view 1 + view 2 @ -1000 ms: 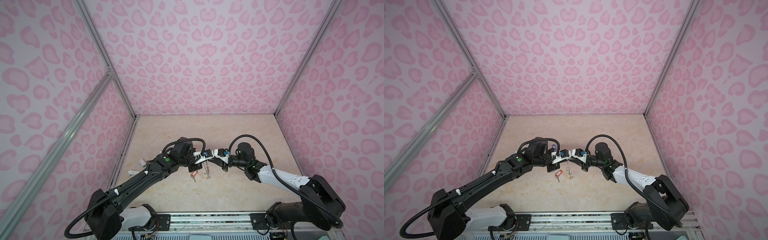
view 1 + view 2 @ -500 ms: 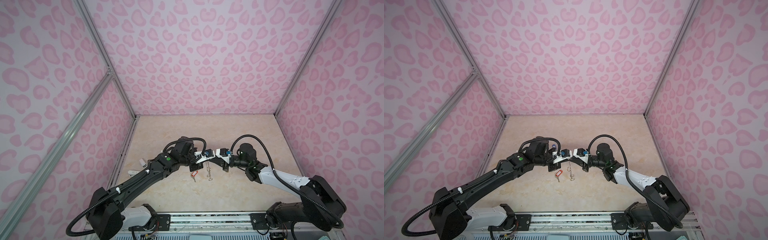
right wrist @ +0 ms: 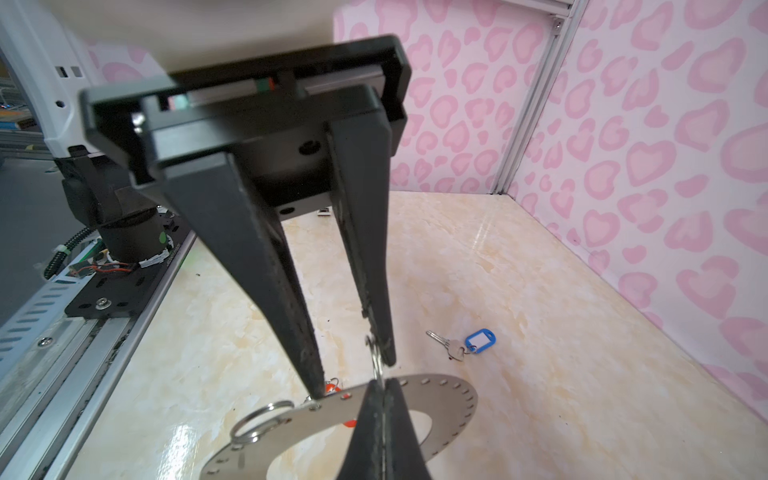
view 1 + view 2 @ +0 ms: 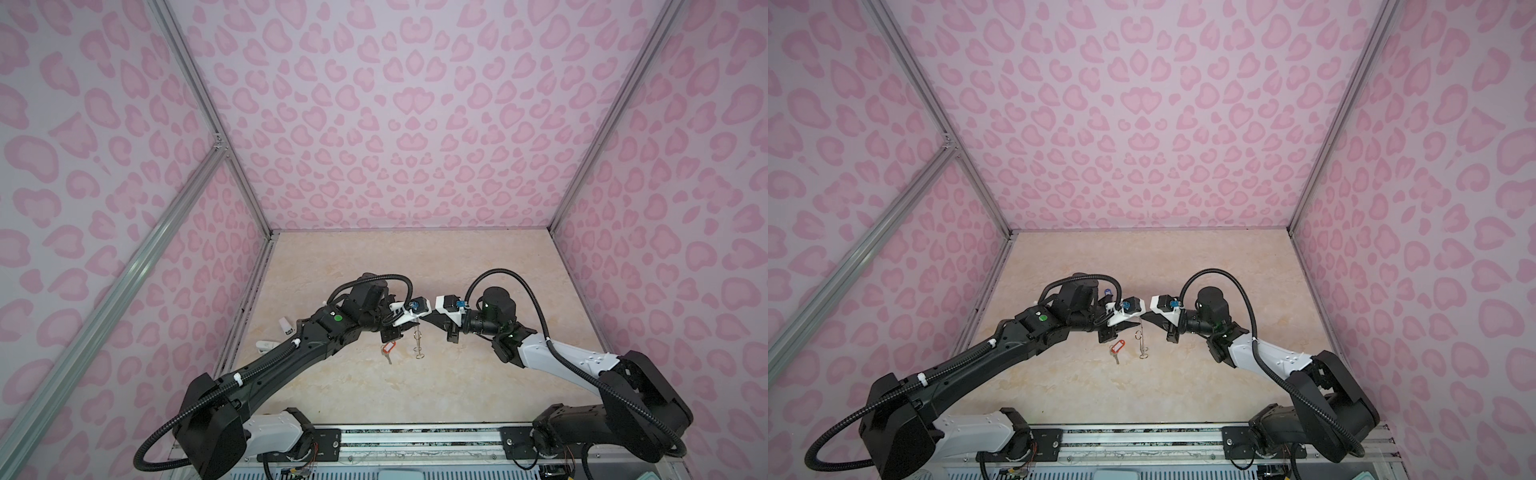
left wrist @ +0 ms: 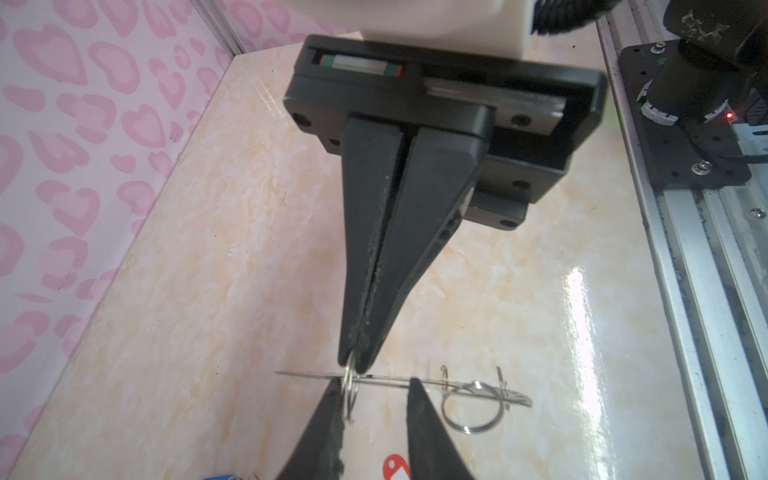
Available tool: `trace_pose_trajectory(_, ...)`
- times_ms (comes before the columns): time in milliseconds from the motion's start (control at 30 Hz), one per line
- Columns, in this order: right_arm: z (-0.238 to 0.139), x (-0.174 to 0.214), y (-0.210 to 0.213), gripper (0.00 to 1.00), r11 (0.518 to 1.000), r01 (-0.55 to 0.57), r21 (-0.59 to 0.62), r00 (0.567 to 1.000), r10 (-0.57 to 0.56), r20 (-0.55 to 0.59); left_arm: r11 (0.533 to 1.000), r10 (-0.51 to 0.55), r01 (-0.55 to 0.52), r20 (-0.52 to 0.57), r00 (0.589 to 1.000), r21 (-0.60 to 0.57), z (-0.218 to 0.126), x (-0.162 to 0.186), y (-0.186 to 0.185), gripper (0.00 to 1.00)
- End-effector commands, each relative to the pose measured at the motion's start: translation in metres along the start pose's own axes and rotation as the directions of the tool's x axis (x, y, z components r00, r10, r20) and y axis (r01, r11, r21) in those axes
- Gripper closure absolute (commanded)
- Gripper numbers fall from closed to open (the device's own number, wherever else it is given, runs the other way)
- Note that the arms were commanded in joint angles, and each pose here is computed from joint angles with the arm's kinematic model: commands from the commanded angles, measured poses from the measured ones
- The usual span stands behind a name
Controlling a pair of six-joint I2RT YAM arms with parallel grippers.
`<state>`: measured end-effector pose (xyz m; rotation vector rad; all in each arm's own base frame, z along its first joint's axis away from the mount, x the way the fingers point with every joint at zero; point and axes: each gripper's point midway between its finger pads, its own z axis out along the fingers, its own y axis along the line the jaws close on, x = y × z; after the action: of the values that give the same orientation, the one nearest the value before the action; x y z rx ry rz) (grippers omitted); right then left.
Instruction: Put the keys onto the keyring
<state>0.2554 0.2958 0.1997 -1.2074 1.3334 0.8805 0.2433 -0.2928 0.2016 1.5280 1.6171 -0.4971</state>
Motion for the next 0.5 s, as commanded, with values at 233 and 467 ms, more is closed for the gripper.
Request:
trace_pose_trajectory(233, 0.000, -0.018, -0.004, 1.00, 1.000, 0.020, 0.007, 0.995, -0.021, 0.098, 0.995, -0.098, 0.104, 0.244, 0.965, -0.010, -0.018, -0.015, 0.008, 0.75)
trace_pose_trajectory(467, 0.001, -0.024, -0.001, 1.00, 0.999, 0.039, -0.022, 0.992, -0.037, 0.118, 0.991, -0.121, 0.134, 0.311, 0.943, -0.022, -0.020, -0.021, 0.014, 0.79)
